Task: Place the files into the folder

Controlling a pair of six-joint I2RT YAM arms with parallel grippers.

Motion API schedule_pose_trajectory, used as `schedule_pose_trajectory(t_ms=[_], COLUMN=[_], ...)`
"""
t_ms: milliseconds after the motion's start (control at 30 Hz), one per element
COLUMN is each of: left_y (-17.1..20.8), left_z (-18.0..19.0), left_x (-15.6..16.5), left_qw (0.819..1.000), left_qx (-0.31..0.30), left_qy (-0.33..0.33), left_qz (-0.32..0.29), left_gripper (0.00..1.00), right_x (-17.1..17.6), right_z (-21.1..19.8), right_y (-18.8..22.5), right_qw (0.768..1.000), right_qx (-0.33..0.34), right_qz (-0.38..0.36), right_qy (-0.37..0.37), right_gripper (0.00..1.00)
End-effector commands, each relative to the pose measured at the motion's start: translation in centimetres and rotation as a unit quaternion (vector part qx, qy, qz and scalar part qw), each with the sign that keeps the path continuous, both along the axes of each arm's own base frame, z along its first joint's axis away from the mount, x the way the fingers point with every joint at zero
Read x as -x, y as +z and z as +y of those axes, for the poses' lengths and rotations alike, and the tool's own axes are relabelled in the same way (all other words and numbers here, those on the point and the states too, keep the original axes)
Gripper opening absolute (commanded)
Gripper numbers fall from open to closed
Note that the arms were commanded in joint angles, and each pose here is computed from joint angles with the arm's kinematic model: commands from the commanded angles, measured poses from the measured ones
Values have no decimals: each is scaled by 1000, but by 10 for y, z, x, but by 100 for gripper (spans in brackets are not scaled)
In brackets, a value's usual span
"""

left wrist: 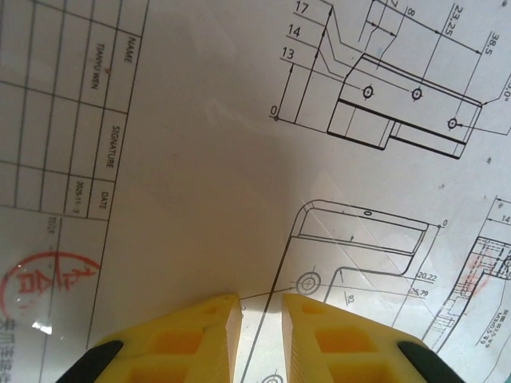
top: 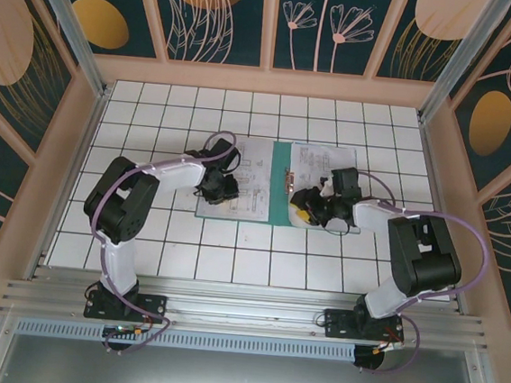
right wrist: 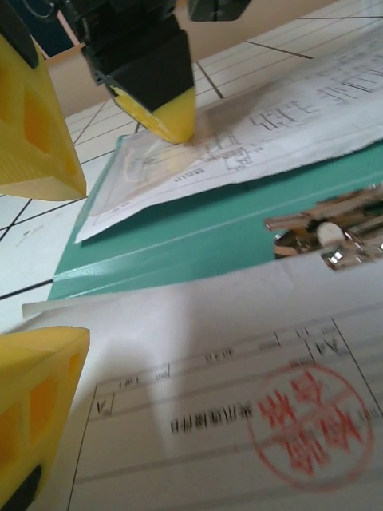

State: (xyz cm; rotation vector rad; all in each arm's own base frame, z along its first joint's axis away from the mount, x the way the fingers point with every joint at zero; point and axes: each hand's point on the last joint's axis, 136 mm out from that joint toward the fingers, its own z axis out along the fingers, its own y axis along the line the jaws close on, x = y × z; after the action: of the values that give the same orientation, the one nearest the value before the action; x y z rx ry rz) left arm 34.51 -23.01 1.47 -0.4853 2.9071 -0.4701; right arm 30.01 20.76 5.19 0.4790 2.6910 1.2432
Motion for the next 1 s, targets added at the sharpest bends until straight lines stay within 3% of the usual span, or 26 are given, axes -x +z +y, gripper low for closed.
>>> schedule_pose_trajectory(t_ms=[0, 133, 367, 633, 967], left_y=[-19, -11, 15, 23, 29], left_z=[26, 22, 16, 29, 70], left_x=[8, 5, 2, 5, -7], left_qw=[997, 998, 1000, 999, 998], left_qx=[-67, -56, -26, -25, -11], left_qy=[2, 5, 15, 29, 61], left_qz=[28, 21, 1, -3, -13], left_gripper=[25, 30, 52, 56, 63], right_x=[-1, -5, -9, -8, -5], right_z=[14, 23, 38, 52, 62], right_y=[3, 4, 3, 1, -8], right_qw=[999, 999, 998, 997, 996], right_qx=[-14, -17, -25, -24, -20], right_qz=[-15, -16, -13, -10, 0], right_qy=[25, 35, 53, 71, 89], right_gripper=[46, 46, 46, 46, 46])
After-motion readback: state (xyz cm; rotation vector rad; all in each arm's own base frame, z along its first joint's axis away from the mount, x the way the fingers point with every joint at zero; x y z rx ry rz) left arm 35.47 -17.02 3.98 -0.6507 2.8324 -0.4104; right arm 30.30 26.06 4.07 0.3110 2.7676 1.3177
